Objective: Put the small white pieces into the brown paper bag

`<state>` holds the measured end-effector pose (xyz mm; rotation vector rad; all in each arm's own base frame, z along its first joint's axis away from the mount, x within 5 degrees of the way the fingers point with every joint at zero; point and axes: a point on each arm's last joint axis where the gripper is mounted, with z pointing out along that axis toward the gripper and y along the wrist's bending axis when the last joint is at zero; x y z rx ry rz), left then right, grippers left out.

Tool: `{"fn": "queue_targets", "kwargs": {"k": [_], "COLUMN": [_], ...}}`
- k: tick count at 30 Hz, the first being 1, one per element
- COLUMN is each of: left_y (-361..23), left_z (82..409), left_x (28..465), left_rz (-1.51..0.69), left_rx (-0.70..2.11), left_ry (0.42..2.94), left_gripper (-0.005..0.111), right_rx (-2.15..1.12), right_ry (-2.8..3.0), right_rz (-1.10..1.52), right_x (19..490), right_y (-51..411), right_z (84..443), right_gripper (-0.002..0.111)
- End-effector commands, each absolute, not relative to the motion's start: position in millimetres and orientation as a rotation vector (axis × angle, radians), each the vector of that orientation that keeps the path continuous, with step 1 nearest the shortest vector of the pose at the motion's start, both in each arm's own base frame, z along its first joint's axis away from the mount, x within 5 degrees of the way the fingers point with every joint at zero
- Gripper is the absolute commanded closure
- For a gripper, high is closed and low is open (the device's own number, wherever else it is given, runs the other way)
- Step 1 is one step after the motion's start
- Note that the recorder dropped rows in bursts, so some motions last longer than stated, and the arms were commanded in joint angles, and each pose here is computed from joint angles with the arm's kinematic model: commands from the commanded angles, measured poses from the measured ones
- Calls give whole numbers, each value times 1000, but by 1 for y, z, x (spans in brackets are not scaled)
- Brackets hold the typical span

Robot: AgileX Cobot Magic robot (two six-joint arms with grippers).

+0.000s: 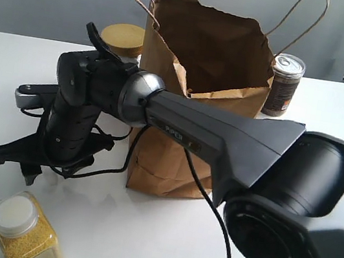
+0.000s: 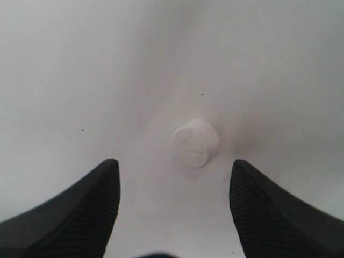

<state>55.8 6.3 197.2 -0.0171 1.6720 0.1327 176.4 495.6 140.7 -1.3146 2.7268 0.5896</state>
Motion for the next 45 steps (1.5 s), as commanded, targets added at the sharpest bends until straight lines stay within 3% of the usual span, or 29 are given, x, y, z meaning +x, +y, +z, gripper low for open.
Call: {"fn": "queue_targets", "kwargs": {"k": [1, 14, 18, 23, 28, 37, 45], "left_y": [6, 6, 6, 6, 6, 6, 6], "left_z": [197, 197, 197, 197, 197, 197, 197], "left_x": [56, 56, 56, 56, 56, 56, 56], "left_rz": [127, 127, 127, 127, 127, 127, 127], "left_rx": [-11, -11, -11, -11, -11, -11, -11], "left_ry": [1667, 1667, 1667, 1667, 1667, 1667, 1667], "left_gripper": [107, 107, 107, 107, 107, 107, 107], "right_rx": [-1325, -1290, -1298, -1302, -1307, -1323, -1424], "right_ry": [2729, 2662, 2670, 2687, 2692, 2527, 2257], "right_rz": [558, 561, 549, 536, 530, 556, 581], "right_x": [178, 185, 185, 184, 183, 176, 133], "right_y": [496, 502, 501, 500, 499, 499, 491], "right_z": [135, 119, 118, 118, 119, 181, 272], "right_gripper": [52, 52, 59, 77, 108, 108, 108]}}
